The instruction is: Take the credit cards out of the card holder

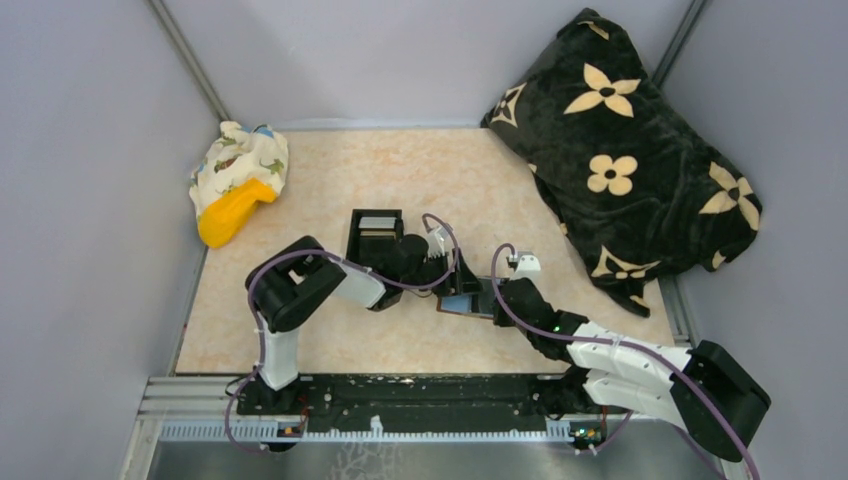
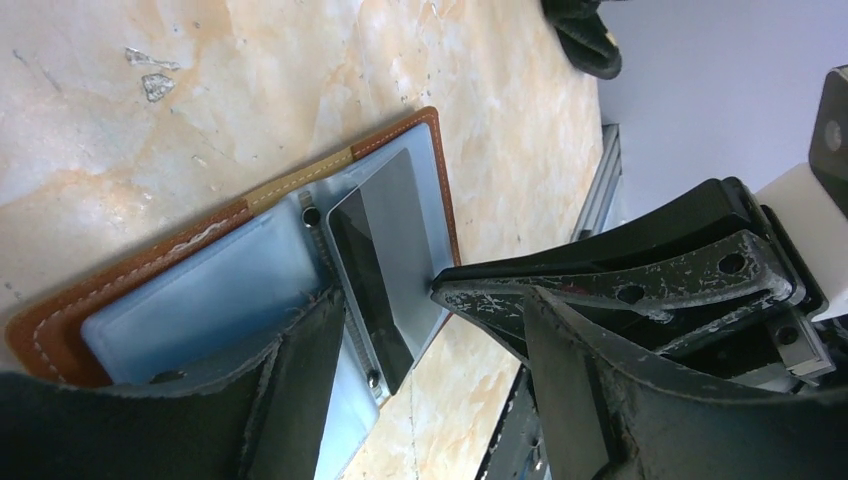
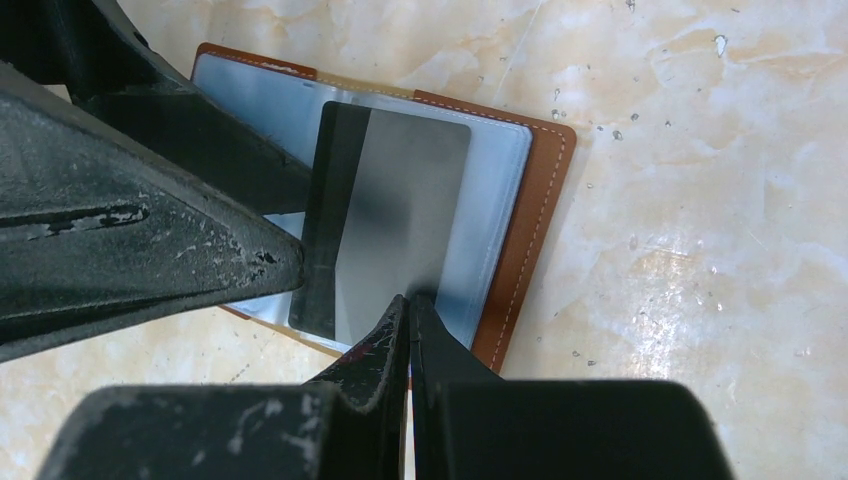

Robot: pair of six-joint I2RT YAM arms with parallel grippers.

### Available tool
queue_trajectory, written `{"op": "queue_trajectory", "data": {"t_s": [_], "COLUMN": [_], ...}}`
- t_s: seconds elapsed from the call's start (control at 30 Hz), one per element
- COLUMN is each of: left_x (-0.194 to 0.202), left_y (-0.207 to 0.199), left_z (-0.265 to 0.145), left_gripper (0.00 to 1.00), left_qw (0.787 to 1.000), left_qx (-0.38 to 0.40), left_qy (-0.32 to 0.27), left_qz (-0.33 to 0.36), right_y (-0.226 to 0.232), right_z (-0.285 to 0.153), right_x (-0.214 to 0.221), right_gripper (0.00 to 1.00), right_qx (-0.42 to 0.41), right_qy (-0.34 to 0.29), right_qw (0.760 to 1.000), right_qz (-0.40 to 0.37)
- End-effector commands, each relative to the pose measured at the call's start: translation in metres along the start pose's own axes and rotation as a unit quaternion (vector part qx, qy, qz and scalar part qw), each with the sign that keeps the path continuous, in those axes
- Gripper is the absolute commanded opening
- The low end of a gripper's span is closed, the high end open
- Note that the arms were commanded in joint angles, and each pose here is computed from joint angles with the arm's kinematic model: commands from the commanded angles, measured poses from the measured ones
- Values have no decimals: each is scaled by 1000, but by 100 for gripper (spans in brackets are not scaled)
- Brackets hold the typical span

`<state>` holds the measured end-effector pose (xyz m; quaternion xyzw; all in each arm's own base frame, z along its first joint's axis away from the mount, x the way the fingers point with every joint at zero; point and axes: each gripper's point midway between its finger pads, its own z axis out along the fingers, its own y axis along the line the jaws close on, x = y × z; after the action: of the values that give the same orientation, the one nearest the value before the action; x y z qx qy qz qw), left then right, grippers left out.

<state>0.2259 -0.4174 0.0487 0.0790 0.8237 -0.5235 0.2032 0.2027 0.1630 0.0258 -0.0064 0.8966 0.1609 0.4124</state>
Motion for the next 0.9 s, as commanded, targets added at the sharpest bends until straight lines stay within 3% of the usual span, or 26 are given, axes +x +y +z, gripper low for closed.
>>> {"op": "queue_trajectory", "data": {"t_s": [0.0,0.43,0.7,0.87], "left_x": [19,21,20,22], "left_y": [22,7,7,9], "left_z": [3,-1,0,2], "left_gripper": [72,50,37,22], "left_qw": [999,995,995,995], "left_qx": [-9,48,45,42], "left_qy": [4,-9,-10,-8], "left_qz": [-38,-84,-91,-94], "right_y": [1,1,2,2], "right_z": [-1,-1,1,1], "right_x": [-2,-1,0,0], "right_gripper": [0,0,0,0], "right_qx": [-4,-6,-5,-6], "right_qy": [-1,0,4,4], "right_qw": [1000,1000,1000,1000], "right_qz": [1,1,-2,-1]}}
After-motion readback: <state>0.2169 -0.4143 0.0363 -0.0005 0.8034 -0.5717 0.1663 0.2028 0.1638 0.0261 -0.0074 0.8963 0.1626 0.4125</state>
